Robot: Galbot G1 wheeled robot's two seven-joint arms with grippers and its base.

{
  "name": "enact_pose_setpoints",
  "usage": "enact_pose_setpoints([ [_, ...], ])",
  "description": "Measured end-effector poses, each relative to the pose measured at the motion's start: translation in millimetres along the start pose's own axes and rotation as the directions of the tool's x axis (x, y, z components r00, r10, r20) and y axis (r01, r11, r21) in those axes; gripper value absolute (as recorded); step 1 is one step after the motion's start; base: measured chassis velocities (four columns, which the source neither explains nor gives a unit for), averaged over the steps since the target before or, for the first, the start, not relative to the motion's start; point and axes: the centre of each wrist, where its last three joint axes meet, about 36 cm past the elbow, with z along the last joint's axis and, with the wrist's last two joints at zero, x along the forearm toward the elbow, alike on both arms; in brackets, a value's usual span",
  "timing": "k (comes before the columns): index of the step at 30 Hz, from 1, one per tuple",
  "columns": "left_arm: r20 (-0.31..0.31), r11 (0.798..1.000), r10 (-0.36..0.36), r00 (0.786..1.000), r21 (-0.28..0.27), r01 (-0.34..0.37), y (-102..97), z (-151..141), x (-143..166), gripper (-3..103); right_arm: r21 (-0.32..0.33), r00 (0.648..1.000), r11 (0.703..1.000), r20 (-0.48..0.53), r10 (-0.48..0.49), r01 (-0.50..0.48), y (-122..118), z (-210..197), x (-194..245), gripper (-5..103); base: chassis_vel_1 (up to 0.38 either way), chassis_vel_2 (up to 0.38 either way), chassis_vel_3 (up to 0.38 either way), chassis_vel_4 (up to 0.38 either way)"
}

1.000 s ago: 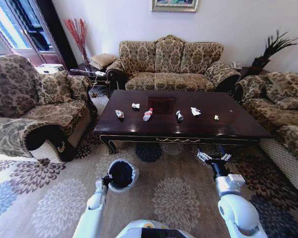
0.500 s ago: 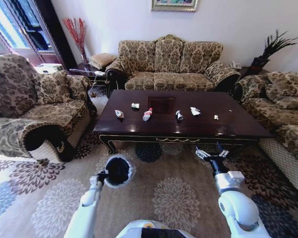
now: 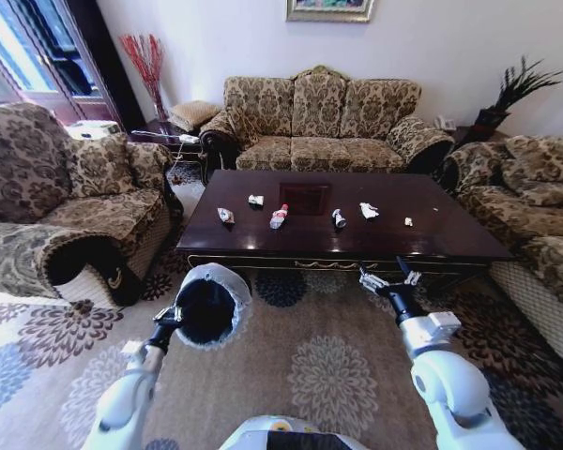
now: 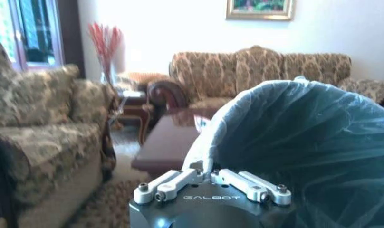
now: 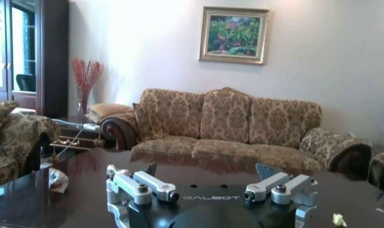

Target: Move to the front of the table and place the trash on the table into the trash bin.

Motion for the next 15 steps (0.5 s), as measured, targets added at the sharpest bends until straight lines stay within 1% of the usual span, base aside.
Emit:
enact_pose_setpoints([
  [1,0.013,1.000,-0.005,1.000,-0.004,0.005,-2.9,-9,1,0,0.007,1.000,1.000,0.004,0.006,-0.006,-3,-2,2,100,0.000,0.000,0.000,0.000],
  [5,0.030,1.000,-0.014,0.999,-0.006,0.014,-7.6,-20,-3,0,0.016,1.000,1.000,0.010,0.020,-0.020,-5,-4,3,100,0.000,0.000,0.000,0.000],
  [6,0.054,1.000,-0.027,0.998,-0.010,0.028,-13.0,-29,-8,0,0.020,0.999,0.999,0.013,0.033,-0.033,-4,-5,1,100,0.000,0.000,0.000,0.000],
  [8,0.079,0.999,-0.048,0.996,-0.018,0.049,-20.6,-34,-15,0,0.005,1.000,1.000,0.010,0.028,-0.028,1,-4,-1,100,0.000,0.000,0.000,0.000],
  [11,0.093,0.998,-0.058,0.994,-0.022,0.061,-25.1,-36,-17,0,-0.002,1.000,1.000,0.007,0.020,-0.020,4,-3,-1,100,0.000,0.000,0.000,0.000],
  [15,0.110,0.997,-0.068,0.992,-0.024,0.071,-30.4,-40,-16,0,0.005,1.000,1.000,-0.009,0.013,-0.013,6,2,3,100,0.000,0.000,0.000,0.000],
])
